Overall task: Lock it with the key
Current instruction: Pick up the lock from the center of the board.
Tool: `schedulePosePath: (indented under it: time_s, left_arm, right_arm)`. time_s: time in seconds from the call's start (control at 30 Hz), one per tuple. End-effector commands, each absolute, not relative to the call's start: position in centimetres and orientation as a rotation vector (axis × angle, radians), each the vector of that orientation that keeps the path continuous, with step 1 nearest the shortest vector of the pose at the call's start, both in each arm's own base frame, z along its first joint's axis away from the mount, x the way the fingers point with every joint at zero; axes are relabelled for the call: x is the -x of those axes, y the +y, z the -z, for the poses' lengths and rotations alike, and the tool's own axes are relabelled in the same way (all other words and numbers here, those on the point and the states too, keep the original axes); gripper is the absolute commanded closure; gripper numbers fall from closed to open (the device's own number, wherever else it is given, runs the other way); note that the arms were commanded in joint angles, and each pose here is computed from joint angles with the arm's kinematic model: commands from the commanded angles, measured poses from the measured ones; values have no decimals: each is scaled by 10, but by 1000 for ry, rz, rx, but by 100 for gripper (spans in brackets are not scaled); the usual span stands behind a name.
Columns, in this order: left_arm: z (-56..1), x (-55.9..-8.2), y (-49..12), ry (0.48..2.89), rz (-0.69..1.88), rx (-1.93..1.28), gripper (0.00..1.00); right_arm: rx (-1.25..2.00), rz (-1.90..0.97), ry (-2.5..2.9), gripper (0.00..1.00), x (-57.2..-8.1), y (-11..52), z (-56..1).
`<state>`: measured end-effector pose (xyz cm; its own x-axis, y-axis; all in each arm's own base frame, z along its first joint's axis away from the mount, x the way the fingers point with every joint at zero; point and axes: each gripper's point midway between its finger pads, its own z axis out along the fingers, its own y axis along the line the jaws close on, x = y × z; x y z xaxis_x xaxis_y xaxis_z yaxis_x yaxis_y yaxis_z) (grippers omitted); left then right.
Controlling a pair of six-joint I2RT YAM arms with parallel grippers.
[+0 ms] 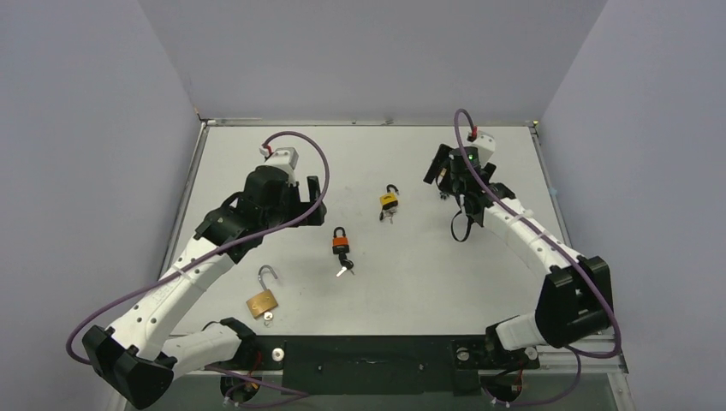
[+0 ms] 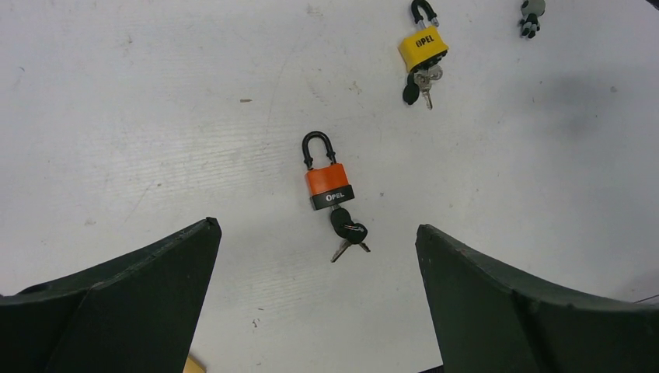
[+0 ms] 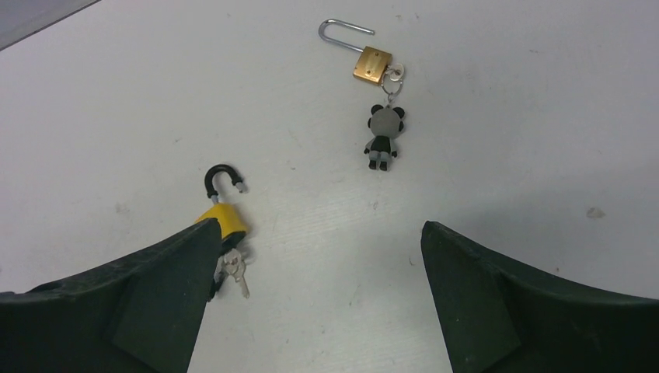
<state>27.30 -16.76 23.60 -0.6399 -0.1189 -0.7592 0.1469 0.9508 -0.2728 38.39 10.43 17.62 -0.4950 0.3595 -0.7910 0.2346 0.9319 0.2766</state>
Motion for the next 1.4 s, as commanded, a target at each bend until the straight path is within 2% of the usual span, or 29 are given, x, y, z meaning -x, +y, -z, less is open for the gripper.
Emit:
schedulePosePath:
  time_s: [0.0, 0.47, 0.7, 1.0, 1.37]
  left_arm:
    - [-251, -265, -159, 2197, 418, -35, 2]
    - [-264, -253, -145, 2170, 434, -37, 2]
    - [-266, -248, -142, 2188, 426, -46, 2]
    - [-265, -247, -141, 2209, 419, -47, 2]
    - [-266, -249, -147, 2215, 452, -35, 2]
  right_arm:
    - [-348, -152, 2083, 5, -429, 107, -183]
    - [-247, 62, 2334, 17, -509, 80, -96]
    - [-255, -34, 2421, 20, -535, 70, -63]
    - [-265, -138, 2487, 23, -552, 76, -44]
    - [-390, 15, 2541, 38, -546, 59, -29]
